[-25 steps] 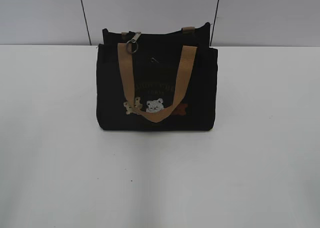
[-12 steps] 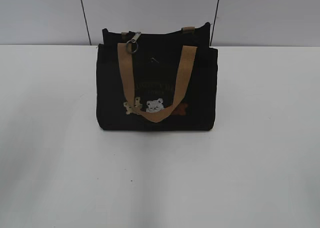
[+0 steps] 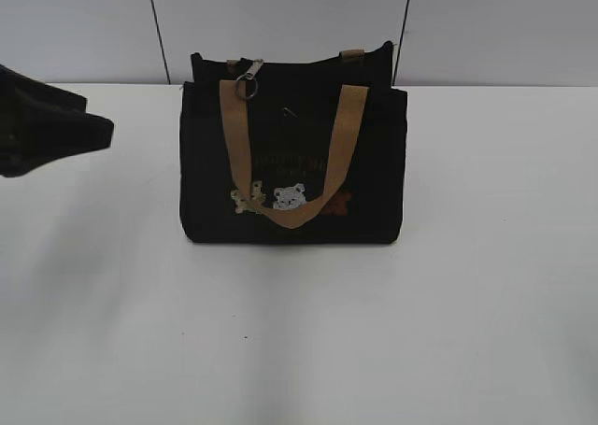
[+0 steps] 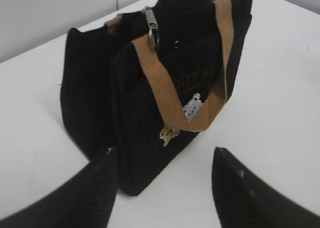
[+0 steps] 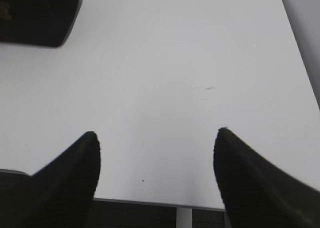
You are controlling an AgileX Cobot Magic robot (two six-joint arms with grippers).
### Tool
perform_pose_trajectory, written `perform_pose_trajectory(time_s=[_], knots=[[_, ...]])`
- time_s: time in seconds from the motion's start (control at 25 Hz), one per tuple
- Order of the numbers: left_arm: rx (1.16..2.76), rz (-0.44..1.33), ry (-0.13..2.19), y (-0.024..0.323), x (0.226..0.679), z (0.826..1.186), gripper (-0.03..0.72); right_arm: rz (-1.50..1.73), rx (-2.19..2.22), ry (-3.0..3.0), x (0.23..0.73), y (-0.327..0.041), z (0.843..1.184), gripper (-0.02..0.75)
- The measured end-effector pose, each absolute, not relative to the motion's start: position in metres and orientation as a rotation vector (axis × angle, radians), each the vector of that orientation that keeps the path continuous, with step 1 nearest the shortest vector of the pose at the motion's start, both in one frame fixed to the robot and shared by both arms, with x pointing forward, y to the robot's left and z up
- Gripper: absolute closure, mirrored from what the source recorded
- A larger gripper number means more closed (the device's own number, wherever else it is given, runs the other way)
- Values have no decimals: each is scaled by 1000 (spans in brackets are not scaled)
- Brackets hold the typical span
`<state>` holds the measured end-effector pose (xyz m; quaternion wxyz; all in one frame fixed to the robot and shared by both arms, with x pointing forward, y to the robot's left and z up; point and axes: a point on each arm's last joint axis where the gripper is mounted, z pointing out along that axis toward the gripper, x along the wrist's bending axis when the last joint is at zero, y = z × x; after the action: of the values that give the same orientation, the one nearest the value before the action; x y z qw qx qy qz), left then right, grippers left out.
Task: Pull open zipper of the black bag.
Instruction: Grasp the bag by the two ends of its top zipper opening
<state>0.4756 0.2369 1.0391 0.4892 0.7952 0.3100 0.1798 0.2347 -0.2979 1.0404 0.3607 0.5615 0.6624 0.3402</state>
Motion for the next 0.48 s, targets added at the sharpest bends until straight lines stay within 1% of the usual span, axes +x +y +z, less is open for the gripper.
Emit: perform_pose_trajectory(time_s=[0.24,0.48], knots=[[1963,379,732,234,501,1001,169,877,1447,1707,235,-298,1040,202],[1958,355,768,234,522,966,148,877,1447,1707,235,-298,1040,202]])
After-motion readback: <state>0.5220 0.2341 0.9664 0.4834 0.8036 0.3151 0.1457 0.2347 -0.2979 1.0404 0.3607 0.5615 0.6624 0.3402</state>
